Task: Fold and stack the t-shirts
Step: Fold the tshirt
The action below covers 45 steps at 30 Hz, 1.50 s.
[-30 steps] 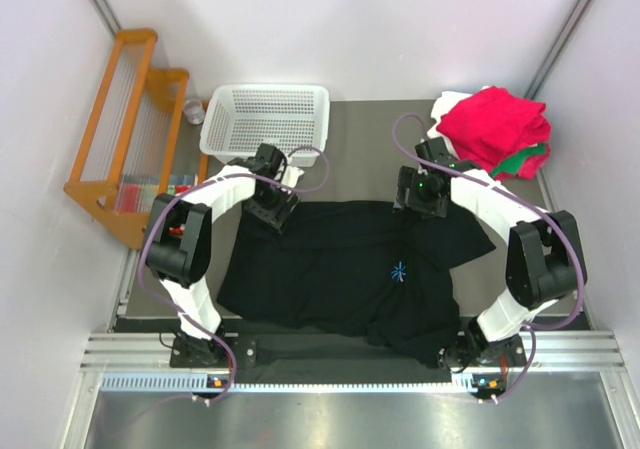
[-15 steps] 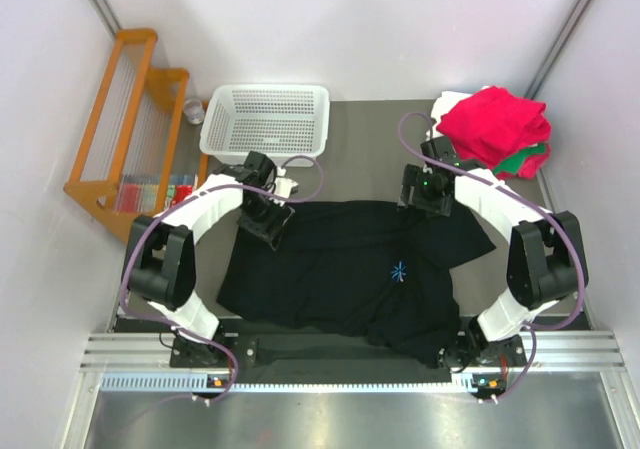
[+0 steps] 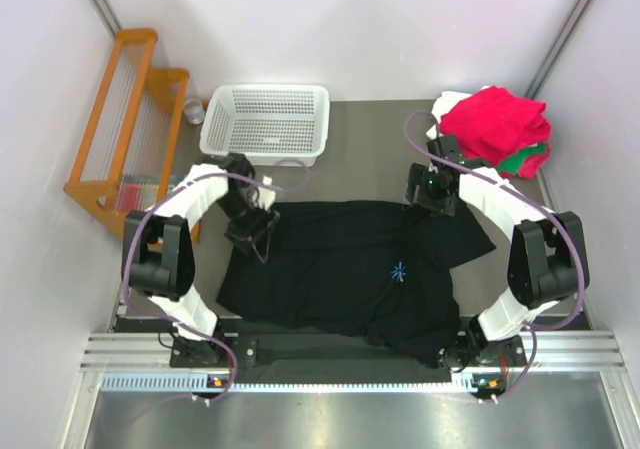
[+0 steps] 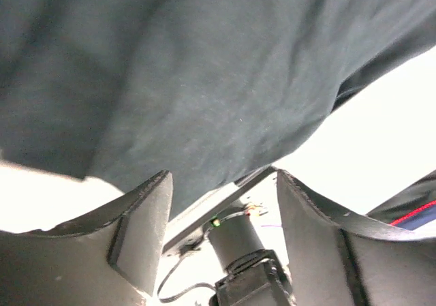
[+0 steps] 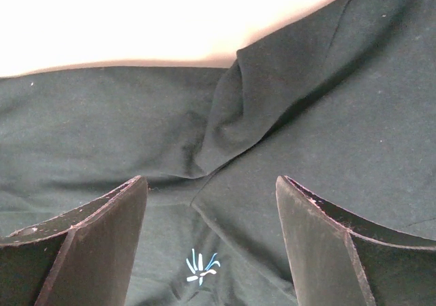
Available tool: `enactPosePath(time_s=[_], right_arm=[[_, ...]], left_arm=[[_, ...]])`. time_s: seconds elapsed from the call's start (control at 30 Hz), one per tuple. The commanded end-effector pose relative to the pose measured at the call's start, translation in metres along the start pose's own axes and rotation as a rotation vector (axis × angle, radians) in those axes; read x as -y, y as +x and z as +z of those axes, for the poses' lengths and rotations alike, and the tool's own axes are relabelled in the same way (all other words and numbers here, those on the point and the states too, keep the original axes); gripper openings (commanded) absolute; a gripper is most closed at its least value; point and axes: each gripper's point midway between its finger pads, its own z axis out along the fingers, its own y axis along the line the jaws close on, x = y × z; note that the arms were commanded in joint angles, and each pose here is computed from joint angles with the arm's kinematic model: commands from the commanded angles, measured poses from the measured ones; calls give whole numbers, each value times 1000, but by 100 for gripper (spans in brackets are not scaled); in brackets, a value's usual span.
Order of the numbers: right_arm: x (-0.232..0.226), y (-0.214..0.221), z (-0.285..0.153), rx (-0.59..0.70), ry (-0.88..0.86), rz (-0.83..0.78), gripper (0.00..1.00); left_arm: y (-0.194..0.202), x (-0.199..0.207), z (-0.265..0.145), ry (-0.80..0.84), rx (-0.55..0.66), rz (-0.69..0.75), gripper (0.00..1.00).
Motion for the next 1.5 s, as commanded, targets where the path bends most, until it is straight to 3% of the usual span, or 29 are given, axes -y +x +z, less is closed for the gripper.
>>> enactPosePath(time_s=[0.0,0.13,0.23,0.43,0.63,1.0,1.17,1.47], right_arm=[[-7,-21,-20,68,-38,3,76],[-9,-21,-18,67,-43,11,76],[-9,-21,-16,62,-46,14,75],[-9,-22,-21,72,-47,12,76],[-9,-25,-22,78,-43,7,75],[-7,-19,-16,64,-46,6,75],[-8,-20,-16,67,-51,4,76],[-13,-20,-18,69,-74,1,76]], left_arm=[[-58,-34,-43,2,239,-132,64],[-124,-51,-96,-132,481,-144,64],[-148,-65,-107,-178,560,-189,64],[-133,-108,-50,-253,420,-246,62],[-118,-128,-26,-273,390,-285,56],[-120,-153,-26,-306,411,-325,54],[-126,-156,-23,-318,478,-320,47],[-125,-155,-17,-341,582,-297,46]])
